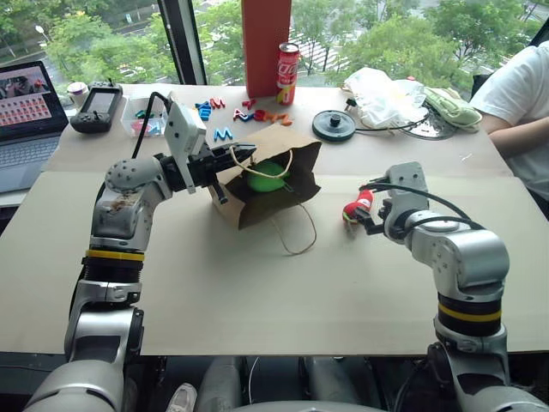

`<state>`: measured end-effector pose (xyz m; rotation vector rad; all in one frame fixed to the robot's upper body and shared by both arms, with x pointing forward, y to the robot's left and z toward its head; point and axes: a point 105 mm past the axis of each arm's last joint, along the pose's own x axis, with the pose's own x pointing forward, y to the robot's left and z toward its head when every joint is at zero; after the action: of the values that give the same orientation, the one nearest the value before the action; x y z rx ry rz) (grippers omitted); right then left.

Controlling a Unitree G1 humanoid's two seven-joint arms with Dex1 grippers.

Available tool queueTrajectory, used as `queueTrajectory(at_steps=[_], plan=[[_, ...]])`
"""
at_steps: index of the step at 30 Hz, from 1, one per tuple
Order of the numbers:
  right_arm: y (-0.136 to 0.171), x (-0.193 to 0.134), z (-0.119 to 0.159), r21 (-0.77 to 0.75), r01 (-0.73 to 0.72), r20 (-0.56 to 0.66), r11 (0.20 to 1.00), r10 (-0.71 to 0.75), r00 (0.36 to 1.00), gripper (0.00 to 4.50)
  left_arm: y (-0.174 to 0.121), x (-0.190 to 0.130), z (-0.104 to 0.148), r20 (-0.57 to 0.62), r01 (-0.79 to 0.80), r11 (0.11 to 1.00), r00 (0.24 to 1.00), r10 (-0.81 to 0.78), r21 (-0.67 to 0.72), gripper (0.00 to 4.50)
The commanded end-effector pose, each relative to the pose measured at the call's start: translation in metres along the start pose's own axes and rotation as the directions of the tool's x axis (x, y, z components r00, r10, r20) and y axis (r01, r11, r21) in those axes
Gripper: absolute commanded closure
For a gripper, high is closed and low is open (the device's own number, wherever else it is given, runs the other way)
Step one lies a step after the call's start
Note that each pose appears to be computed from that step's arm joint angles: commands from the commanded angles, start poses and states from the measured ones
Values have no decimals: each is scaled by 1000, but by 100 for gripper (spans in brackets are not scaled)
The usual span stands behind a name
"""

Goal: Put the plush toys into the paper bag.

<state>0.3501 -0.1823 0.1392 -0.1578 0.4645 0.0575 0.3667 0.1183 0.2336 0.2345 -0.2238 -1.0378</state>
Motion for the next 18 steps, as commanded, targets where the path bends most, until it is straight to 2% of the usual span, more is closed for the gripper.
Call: queueTrajectory(at_steps=[1, 10, 13, 18], plan=[[3, 6, 8, 36, 44, 57, 998, -46, 997, 4, 2, 1, 15, 38, -2, 999, 999, 1, 45, 450], [14, 23, -13, 48, 56, 13, 997, -57, 998, 4, 3, 0, 16, 38, -7, 999, 999, 5, 48, 450], [16, 24, -13, 50, 48, 21, 998, -49, 999, 80, 4, 0, 17, 38, -9, 999, 999, 7, 49, 450], [24, 23, -3, 60, 10, 65, 998, -14, 998, 254, 5, -1, 17, 36, -14, 999, 999, 12, 48, 450]])
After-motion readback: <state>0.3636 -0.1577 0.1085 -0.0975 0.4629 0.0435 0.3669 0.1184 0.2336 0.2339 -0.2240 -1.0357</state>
